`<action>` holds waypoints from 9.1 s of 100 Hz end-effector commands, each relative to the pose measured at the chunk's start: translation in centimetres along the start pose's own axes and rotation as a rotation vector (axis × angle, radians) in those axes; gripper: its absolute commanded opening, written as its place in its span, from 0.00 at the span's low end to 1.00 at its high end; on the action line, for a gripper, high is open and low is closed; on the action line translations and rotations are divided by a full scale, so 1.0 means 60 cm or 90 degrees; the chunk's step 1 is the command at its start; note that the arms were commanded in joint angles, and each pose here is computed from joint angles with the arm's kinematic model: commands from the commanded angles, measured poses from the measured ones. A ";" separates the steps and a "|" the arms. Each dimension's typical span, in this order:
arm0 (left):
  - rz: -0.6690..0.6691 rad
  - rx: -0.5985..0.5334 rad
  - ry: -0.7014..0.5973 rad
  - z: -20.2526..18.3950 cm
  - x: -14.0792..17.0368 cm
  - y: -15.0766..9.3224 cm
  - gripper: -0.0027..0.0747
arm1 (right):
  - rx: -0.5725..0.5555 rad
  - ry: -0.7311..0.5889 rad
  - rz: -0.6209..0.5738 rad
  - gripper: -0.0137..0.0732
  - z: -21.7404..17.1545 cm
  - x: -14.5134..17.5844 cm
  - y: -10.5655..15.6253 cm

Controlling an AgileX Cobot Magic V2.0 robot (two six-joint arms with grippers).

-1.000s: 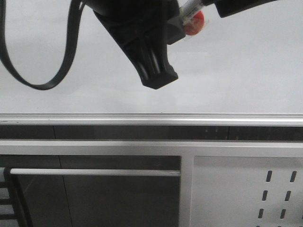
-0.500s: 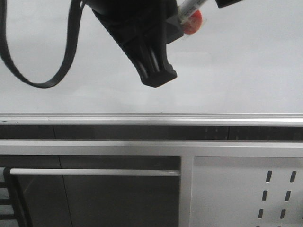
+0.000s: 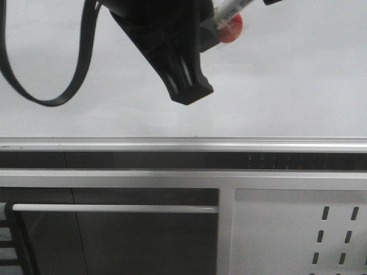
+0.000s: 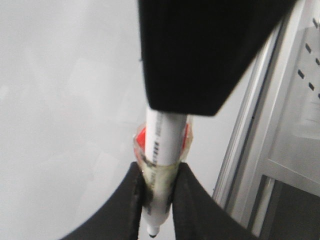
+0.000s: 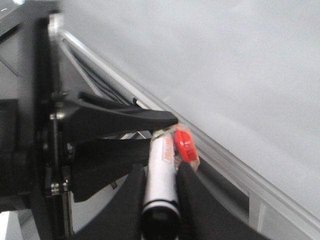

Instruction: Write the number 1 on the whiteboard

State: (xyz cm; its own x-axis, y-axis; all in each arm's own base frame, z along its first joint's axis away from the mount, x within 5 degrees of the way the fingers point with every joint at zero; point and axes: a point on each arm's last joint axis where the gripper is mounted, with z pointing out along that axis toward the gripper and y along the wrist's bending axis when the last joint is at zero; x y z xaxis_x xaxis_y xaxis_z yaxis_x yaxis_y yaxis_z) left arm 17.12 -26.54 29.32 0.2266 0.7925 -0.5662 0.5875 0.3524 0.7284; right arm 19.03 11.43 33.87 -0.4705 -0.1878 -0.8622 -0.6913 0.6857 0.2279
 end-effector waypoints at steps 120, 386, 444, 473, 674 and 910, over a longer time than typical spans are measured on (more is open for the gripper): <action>-0.459 0.063 -0.027 -0.255 0.065 0.058 0.01 | 0.076 -0.202 -0.119 0.07 -0.153 0.043 0.067; -0.762 -0.696 -0.174 -0.569 0.269 0.108 0.01 | 0.218 -0.387 -0.182 0.10 -0.080 0.160 0.035; -0.762 -0.696 -0.176 -0.570 0.269 0.108 0.01 | 0.163 -0.425 -0.218 0.10 -0.014 0.150 0.053; -0.762 -0.698 -0.180 -0.572 0.269 0.106 0.01 | 0.162 -0.490 -0.234 0.10 -0.001 0.143 0.067; -0.762 -0.698 -0.180 -0.572 0.269 0.106 0.01 | 0.274 -0.336 -0.203 0.10 0.125 0.216 0.027; -0.600 -0.141 -0.262 -0.392 0.246 0.002 0.01 | -0.047 -0.200 -0.014 0.10 0.090 0.245 0.157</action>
State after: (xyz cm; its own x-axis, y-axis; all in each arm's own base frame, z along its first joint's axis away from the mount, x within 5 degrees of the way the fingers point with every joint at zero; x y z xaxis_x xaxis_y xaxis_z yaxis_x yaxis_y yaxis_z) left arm 2.59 -2.41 29.13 -0.0381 -0.1227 -0.9917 0.4324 0.8927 -0.1271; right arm 8.09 17.75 18.52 -0.2967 -0.0487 -0.9537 -0.7308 0.6545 0.1939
